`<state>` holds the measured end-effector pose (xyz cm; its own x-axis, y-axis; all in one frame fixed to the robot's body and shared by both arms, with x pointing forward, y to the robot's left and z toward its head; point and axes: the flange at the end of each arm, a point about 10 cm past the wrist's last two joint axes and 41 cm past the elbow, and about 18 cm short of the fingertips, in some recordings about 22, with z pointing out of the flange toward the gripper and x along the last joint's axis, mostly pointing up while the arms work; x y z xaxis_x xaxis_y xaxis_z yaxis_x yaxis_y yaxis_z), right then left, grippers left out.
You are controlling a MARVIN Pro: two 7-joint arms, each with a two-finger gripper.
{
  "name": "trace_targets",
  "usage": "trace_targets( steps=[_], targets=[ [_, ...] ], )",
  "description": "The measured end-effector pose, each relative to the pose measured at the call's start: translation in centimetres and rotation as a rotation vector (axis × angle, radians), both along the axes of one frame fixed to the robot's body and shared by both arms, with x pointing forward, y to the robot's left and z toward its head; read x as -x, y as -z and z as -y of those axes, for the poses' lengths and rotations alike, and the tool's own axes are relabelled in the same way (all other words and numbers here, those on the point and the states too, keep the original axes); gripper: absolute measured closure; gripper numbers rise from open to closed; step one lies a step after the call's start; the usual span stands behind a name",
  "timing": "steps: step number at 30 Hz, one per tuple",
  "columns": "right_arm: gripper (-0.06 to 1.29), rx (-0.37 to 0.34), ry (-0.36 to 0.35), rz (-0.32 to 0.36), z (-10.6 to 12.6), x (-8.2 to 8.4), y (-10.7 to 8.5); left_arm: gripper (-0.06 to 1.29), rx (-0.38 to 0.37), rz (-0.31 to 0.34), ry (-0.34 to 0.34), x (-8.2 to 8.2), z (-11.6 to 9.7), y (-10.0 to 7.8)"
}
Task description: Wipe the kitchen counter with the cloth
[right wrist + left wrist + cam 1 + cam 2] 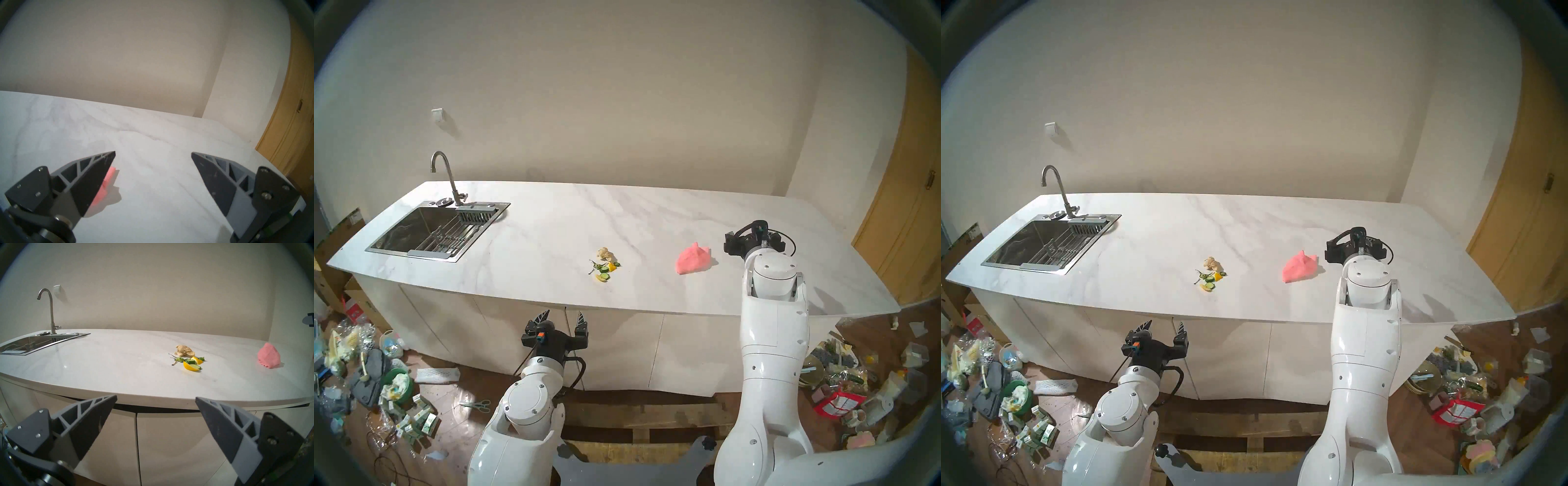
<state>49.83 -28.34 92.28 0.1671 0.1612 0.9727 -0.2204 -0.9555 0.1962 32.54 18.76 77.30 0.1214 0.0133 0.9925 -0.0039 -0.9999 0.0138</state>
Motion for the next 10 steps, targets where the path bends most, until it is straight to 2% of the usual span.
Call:
trace_targets(
  steps=[10],
  targets=[
    [0.03, -0.003, 0.005, 0.01, -0.2, -0.02, 0.05, -0.02, 0.0, 0.0, 0.0, 0.01, 0.0, -0.01]
  ],
)
